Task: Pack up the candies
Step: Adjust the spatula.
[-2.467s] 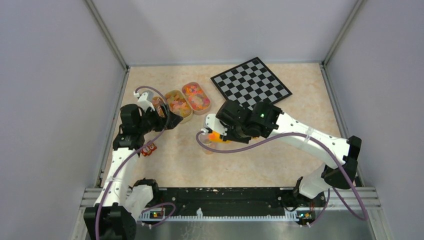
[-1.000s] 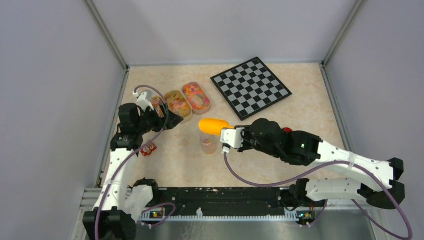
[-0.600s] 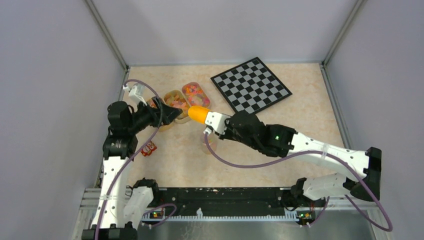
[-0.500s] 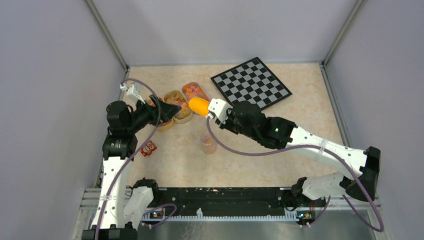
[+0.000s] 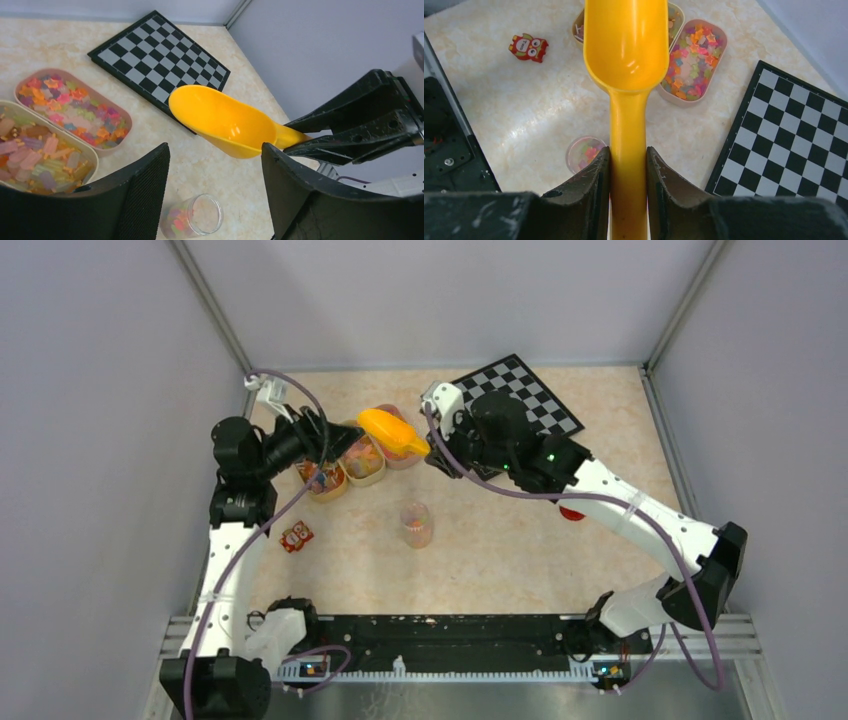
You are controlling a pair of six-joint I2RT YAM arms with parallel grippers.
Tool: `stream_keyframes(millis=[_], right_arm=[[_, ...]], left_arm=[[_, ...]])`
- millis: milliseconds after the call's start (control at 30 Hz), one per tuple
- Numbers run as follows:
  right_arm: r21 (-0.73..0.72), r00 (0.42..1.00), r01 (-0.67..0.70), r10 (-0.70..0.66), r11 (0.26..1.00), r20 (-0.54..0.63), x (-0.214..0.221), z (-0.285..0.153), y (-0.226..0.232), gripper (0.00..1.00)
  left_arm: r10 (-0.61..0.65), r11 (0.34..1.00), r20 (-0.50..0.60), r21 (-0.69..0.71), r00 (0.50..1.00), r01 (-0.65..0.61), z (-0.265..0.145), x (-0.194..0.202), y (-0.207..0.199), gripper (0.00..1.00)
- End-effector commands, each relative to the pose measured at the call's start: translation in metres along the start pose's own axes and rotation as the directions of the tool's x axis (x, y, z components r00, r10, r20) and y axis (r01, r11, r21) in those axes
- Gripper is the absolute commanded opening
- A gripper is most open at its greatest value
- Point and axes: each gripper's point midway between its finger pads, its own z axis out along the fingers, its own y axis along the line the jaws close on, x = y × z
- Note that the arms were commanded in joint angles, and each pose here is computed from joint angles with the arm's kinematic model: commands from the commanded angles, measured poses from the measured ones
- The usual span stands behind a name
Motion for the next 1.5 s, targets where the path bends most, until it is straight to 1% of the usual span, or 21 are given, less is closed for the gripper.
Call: stream_keyframes(millis=[0, 33, 67, 200, 300, 367, 467, 533, 767, 1033, 1100, 1167, 1200, 1233, 1267, 1333, 1367, 1400, 1467], right_arm=[[-0.098, 0.989, -0.113, 0.122, 0.989, 0.084, -0.034, -0.007, -0.003, 0.00], [-0.102, 0.989, -0.119, 0.127, 0.988, 0.077, -0.034, -0.007, -0.004, 0.00], [-0.099, 0.988, -0.126, 0.133, 0.987, 0.073, -0.034, -0.007, -0.006, 0.00], [-0.107, 0.987, -0.140, 0.147, 0.984, 0.060, -0.030, -0.004, -0.010, 0.00], [-0.116, 0.988, -0.138, 0.145, 0.984, 0.060, -0.029, -0.001, -0.009, 0.00], [-0.134, 0.988, -0.130, 0.139, 0.982, 0.064, -0.029, 0.000, -0.006, 0.00], [-0.127, 0.988, -0.125, 0.135, 0.984, 0.080, -0.032, 0.002, -0.008, 0.00], [-0.114, 0.987, -0.121, 0.132, 0.986, 0.095, -0.036, 0.002, -0.013, 0.00], [-0.126, 0.976, -0.103, 0.125, 0.987, 0.179, -0.052, -0.003, -0.017, 0.00], [-0.153, 0.954, -0.102, 0.140, 0.983, 0.266, -0.056, -0.005, -0.013, 0.00], [-0.170, 0.949, -0.093, 0.139, 0.981, 0.282, -0.057, -0.003, -0.011, 0.00], [-0.190, 0.946, -0.114, 0.165, 0.975, 0.278, -0.056, -0.001, -0.008, 0.00], [-0.195, 0.949, -0.115, 0.166, 0.974, 0.268, -0.053, 0.002, -0.007, 0.00], [-0.196, 0.954, -0.111, 0.159, 0.974, 0.253, -0.049, 0.004, -0.007, 0.00], [-0.195, 0.962, -0.102, 0.147, 0.976, 0.231, -0.043, 0.006, -0.007, 0.00], [-0.162, 0.974, -0.105, 0.134, 0.981, 0.183, -0.026, 0.012, -0.014, 0.00], [-0.144, 0.975, -0.112, 0.137, 0.983, 0.173, -0.021, 0.013, -0.017, 0.00], [-0.135, 0.976, -0.114, 0.137, 0.984, 0.172, -0.018, 0.014, -0.020, 0.00], [-0.139, 0.975, -0.110, 0.134, 0.984, 0.177, -0.016, 0.015, -0.020, 0.00]], left_arm=[[0.079, 0.996, 0.058, 0.042, 0.995, -0.081, 0.005, -0.036, -0.019, 0.76], [0.040, 0.999, 0.042, 0.025, 0.998, -0.041, 0.007, -0.032, -0.014, 0.81], [0.017, 1.000, 0.036, 0.017, 0.999, -0.017, 0.008, -0.028, -0.011, 0.84], [-0.014, 0.999, 0.035, -0.035, 0.999, 0.015, 0.010, -0.019, 0.005, 0.92], [-0.076, 0.996, 0.014, -0.038, 0.997, 0.077, 0.017, -0.012, 0.013, 0.95], [-0.144, 0.990, -0.001, 0.002, 0.990, 0.144, 0.023, -0.010, 0.011, 0.94], [-0.222, 0.974, -0.018, 0.039, 0.975, 0.222, 0.031, -0.005, 0.013, 0.89], [-0.247, 0.969, -0.024, 0.017, 0.969, 0.247, 0.032, 0.000, 0.020, 0.84], [-0.265, 0.964, -0.030, -0.039, 0.964, 0.263, 0.035, 0.015, 0.039, 0.66], [-0.270, 0.961, -0.037, -0.068, 0.962, 0.268, 0.036, 0.021, 0.048, 0.54], [-0.270, 0.961, -0.036, -0.075, 0.962, 0.267, 0.036, 0.022, 0.049, 0.53], [-0.262, 0.963, -0.038, -0.076, 0.964, 0.259, 0.036, 0.024, 0.050, 0.53], [-0.254, 0.965, -0.037, -0.079, 0.966, 0.251, 0.035, 0.025, 0.052, 0.56], [-0.253, 0.965, -0.043, -0.084, 0.967, 0.249, 0.035, 0.026, 0.052, 0.63], [-0.250, 0.965, -0.049, -0.093, 0.967, 0.245, 0.035, 0.026, 0.053, 0.72], [-0.250, 0.964, -0.070, -0.115, 0.966, 0.241, 0.033, 0.025, 0.052, 0.84], [-0.261, 0.959, -0.079, -0.137, 0.962, 0.249, 0.031, 0.026, 0.054, 0.88], [-0.279, 0.952, -0.086, -0.157, 0.956, 0.264, 0.030, 0.028, 0.055, 0.90], [-0.331, 0.937, -0.086, -0.146, 0.940, 0.317, 0.029, 0.032, 0.051, 0.93]])
